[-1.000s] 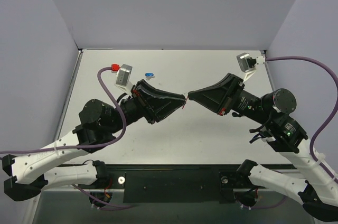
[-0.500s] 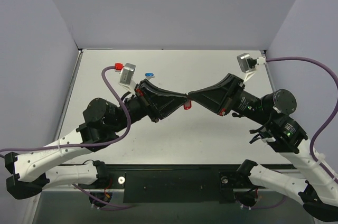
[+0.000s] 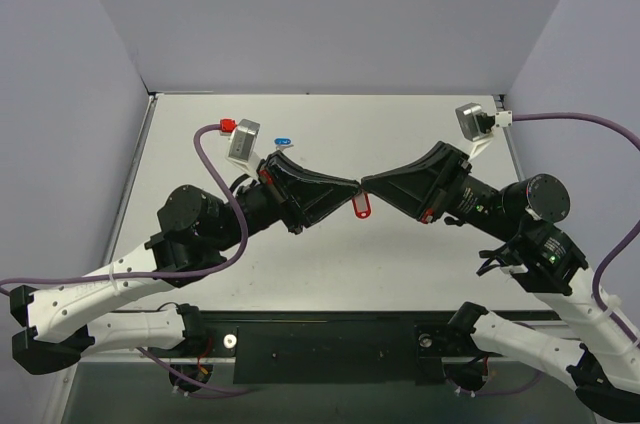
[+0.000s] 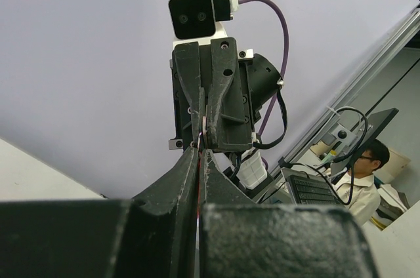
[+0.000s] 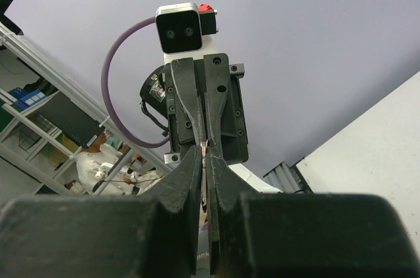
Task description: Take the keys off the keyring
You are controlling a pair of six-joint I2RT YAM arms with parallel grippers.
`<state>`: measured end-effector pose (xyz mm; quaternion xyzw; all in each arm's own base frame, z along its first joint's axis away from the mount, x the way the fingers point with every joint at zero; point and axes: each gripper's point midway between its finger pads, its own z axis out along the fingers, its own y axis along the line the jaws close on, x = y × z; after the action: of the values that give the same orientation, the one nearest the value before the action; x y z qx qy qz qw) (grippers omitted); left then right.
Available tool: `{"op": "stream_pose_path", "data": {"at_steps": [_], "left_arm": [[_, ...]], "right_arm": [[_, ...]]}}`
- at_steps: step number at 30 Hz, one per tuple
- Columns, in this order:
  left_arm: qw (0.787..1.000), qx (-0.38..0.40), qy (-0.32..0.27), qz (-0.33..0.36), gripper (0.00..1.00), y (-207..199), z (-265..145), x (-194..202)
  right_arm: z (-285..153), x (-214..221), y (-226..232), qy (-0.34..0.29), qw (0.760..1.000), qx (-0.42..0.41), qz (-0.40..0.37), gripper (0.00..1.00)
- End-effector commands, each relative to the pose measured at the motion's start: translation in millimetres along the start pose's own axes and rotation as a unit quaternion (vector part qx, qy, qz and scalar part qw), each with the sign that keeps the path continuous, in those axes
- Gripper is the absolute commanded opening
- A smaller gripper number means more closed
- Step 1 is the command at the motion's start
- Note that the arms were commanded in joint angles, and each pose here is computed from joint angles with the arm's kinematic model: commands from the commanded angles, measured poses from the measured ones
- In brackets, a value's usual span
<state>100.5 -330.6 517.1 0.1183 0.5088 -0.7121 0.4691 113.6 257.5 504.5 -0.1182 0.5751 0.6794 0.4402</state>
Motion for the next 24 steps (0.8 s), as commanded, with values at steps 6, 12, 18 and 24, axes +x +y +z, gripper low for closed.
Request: {"op": "stream_pose_path", "data": {"at_steps": [6,12,18,24], "left_arm": [[0.999,0.031,-0.035,0.01,0.12,-26.2,-0.4,-27.8],[0.999,0.033,-0.036,0.013,0.2,-27.9,0.0,-29.7],[0.999,0.027,-0.038,0.017,0.19,-26.6,-0.1,-31.2],[0.999,0.025,-0.027,0.017,0.05,-24.2,2.6,-25.9]], "right_arm": [[-1.9,0.0,16.0,-0.001,0.999,-0.037,-0.01,0.0],[-2.0,0.7,16.9,0.001,0.999,-0.039,-0.011,0.0],[-1.8,2.9,18.3,0.007,0.999,-0.042,-0.01,0.0],[-0.7,4.7,17.0,0.009,0.999,-0.042,-0.01,0.0]]}}
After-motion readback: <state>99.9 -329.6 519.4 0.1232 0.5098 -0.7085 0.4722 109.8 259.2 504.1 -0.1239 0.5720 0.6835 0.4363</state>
